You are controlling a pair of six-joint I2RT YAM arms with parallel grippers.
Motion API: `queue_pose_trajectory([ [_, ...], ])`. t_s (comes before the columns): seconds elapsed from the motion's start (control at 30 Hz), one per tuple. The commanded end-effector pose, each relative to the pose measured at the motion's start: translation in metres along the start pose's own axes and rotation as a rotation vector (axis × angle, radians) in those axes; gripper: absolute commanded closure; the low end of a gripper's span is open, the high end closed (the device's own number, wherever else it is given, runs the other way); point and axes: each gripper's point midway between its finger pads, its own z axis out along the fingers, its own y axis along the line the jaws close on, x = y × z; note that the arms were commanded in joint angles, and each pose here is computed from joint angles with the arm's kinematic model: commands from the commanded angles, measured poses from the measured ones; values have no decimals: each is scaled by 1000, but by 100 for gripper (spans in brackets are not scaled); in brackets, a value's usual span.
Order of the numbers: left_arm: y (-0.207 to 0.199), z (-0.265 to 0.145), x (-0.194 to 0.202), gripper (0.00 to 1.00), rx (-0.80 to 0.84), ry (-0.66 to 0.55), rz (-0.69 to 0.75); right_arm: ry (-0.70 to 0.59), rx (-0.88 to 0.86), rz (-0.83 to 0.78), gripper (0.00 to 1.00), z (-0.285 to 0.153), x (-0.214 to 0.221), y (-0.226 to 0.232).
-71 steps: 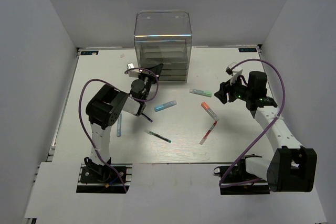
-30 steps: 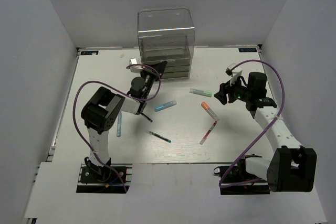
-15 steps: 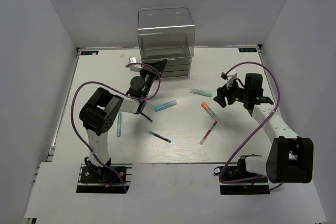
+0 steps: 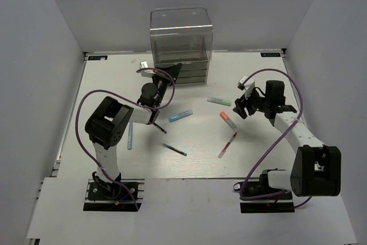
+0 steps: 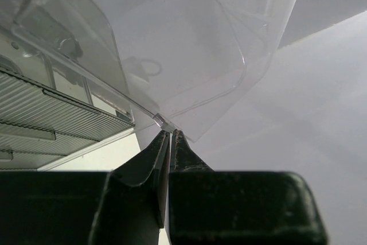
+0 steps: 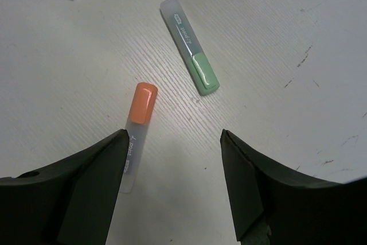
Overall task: Sort the stationery into containers
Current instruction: Open the storage box at the center of the board.
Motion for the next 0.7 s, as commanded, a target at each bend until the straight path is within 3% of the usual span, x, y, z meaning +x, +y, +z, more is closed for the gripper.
queue_pose_trajectory([
  [0.0,-130,-12,-60,100,407,-189,-53,-11,-22,-87,29,7,-2,-2],
  [0.67,-138,-4,-66,96,404,-210,-49,-2,-77,-193,25,28,-11,4],
])
